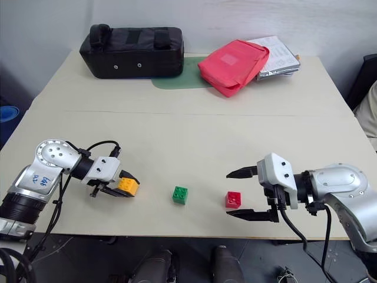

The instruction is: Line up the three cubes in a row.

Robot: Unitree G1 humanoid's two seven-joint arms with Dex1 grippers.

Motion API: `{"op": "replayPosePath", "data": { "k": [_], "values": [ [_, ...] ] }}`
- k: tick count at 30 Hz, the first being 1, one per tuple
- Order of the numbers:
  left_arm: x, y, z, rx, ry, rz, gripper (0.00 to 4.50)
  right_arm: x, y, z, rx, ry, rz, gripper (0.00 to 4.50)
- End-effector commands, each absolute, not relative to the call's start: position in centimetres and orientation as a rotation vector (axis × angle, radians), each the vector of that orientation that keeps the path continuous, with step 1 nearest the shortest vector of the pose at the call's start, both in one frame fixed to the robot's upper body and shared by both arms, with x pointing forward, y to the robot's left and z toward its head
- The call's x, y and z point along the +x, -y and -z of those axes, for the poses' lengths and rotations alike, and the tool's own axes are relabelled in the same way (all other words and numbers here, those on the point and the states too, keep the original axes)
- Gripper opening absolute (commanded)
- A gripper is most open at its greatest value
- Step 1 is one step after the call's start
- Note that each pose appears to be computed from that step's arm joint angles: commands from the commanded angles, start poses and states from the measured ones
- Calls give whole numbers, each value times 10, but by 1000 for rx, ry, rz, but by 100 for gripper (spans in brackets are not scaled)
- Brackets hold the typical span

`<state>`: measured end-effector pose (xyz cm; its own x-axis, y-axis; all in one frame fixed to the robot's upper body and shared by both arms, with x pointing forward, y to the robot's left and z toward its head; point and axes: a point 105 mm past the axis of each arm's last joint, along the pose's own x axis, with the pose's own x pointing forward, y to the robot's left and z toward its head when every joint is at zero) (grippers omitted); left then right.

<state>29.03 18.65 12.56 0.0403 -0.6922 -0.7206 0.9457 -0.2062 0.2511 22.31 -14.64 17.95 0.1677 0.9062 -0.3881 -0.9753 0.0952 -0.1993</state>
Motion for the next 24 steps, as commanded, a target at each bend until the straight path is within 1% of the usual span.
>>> {"op": "replayPosePath", "data": {
  "k": [1, 11, 21, 23, 24],
  "values": [
    [294, -185, -122, 910, -373, 1547, 152, 218, 143, -187, -504, -140, -1411, 450],
    [300, -180, -115, 878, -368, 1530, 152, 218, 143, -188, -497, -141, -1403, 450],
    [298, -177, -113, 827, -376, 1543, 152, 218, 142, -187, -497, -143, -1408, 450],
    [295, -177, -113, 811, -371, 1554, 227, 217, 144, -186, -499, -151, -1406, 450],
    [293, -177, -114, 805, -367, 1560, 249, 217, 144, -185, -502, -155, -1404, 450]
  ]
}}
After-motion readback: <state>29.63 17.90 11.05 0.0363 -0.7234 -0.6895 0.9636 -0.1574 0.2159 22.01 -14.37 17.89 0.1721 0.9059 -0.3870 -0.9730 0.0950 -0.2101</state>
